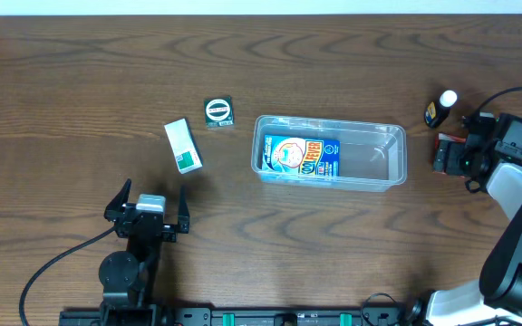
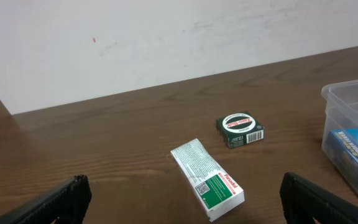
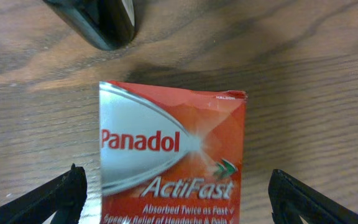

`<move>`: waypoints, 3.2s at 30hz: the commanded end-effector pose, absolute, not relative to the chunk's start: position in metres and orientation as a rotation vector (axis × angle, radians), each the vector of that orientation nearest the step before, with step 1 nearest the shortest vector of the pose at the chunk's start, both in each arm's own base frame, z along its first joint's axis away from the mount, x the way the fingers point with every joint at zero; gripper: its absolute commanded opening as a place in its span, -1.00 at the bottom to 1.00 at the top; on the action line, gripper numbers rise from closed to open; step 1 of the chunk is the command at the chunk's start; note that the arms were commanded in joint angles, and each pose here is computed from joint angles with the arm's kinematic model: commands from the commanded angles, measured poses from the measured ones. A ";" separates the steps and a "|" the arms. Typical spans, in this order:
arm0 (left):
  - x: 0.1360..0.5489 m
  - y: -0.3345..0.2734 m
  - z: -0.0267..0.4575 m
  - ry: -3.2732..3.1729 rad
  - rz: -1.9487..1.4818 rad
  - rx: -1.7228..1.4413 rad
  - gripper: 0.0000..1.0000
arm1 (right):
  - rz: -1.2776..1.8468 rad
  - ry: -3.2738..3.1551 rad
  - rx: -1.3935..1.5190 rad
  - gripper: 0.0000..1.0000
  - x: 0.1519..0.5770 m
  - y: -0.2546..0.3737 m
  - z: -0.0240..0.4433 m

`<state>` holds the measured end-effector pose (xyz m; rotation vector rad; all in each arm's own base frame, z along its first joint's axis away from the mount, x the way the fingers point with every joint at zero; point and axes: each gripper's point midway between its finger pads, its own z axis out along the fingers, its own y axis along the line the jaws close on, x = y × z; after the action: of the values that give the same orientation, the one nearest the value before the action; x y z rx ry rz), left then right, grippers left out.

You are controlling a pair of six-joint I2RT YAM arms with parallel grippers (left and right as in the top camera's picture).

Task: Pack container
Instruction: 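Carry the red packet with the right gripper into the container's right end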

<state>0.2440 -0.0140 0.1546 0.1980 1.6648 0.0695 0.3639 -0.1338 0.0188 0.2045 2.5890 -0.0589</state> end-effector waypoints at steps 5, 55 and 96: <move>0.244 -0.014 0.139 1.703 0.067 0.209 0.96 | 0.034 2.593 0.198 0.72 0.368 -0.127 -0.002; 0.244 -0.014 0.139 1.703 0.067 0.209 0.96 | 0.440 2.261 -0.002 0.28 0.349 0.099 0.222; 0.244 -0.014 0.139 1.703 0.067 0.209 0.96 | -0.010 2.753 -0.012 0.31 0.334 0.098 0.063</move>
<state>0.2440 -0.0140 0.1546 0.1980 1.6648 0.0695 0.3298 0.0979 0.0673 -0.0270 2.7519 0.0145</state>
